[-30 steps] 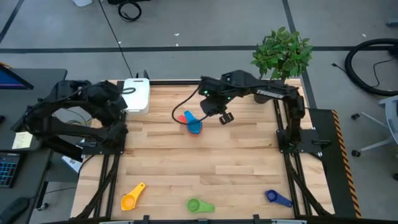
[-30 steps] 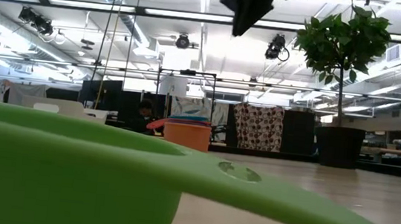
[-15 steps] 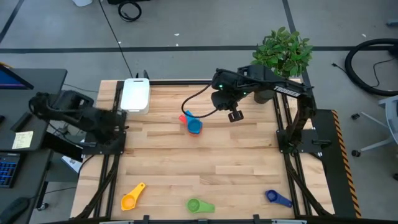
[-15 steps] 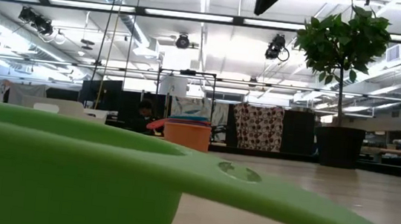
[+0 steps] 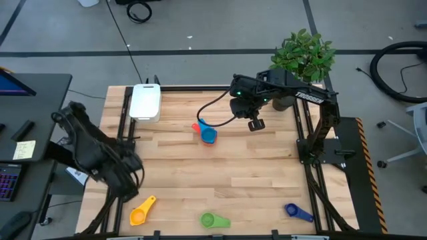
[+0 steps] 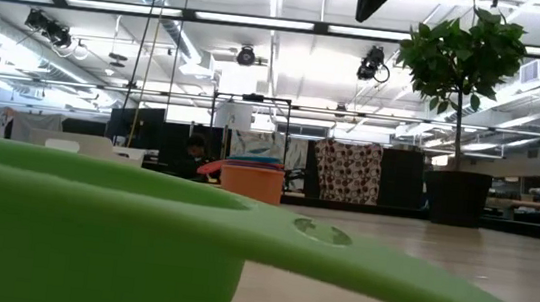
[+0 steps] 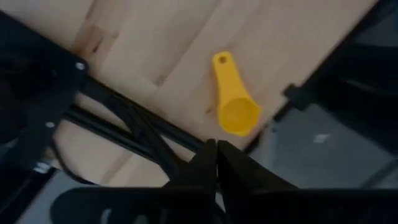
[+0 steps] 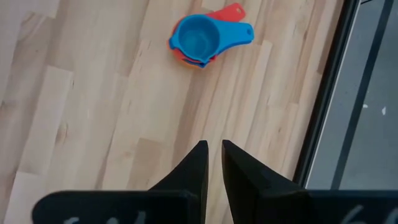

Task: Nest measuring cups in basket
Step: Stack the yellow measuring cup on top of the light blue measuring cup

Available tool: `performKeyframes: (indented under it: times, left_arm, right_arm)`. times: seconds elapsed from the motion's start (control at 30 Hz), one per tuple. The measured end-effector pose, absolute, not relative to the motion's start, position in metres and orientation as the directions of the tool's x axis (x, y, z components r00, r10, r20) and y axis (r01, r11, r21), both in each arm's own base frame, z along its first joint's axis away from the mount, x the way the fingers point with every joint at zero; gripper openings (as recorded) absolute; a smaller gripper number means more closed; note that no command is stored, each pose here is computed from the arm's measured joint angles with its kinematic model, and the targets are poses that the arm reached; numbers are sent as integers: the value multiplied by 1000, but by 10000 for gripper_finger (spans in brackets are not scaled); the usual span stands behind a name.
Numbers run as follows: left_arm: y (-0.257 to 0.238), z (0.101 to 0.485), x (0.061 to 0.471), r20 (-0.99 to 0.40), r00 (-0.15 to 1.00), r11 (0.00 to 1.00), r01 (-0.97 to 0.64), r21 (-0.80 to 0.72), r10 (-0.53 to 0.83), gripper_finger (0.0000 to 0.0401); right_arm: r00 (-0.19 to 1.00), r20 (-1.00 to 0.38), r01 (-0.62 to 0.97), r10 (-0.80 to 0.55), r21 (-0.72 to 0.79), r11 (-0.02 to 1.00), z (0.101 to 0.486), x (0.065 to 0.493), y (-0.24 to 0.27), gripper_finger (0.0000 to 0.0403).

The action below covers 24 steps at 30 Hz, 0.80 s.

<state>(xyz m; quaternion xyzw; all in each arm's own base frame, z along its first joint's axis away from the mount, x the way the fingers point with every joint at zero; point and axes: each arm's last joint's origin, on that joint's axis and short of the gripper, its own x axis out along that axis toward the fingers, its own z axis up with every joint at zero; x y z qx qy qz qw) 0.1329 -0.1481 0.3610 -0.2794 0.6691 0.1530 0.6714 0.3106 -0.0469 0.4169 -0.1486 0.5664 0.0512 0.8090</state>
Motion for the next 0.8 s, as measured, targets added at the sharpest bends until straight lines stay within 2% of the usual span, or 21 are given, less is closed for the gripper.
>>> performKeyframes:
  times: [0.17,0.3,0.6,0.8]
  left_arm:
    - [-167,345,142,-993,-22,821,-565,-83,-115,59]
    - [-177,336,149,-988,-86,828,-558,-61,-131,87]
    - [-192,322,158,-983,-136,826,-563,-26,-123,149]
    - [-218,303,160,-991,-114,866,-501,-6,-73,157]
  right_arm:
    - [353,-932,-248,-85,-181,952,417,311,-47,49]
    - [356,-932,-256,-63,-162,953,417,311,-46,49]
    - [360,-932,-265,-32,-135,955,416,311,-45,49]
    - [361,-932,-218,-23,-109,970,416,311,-44,49]
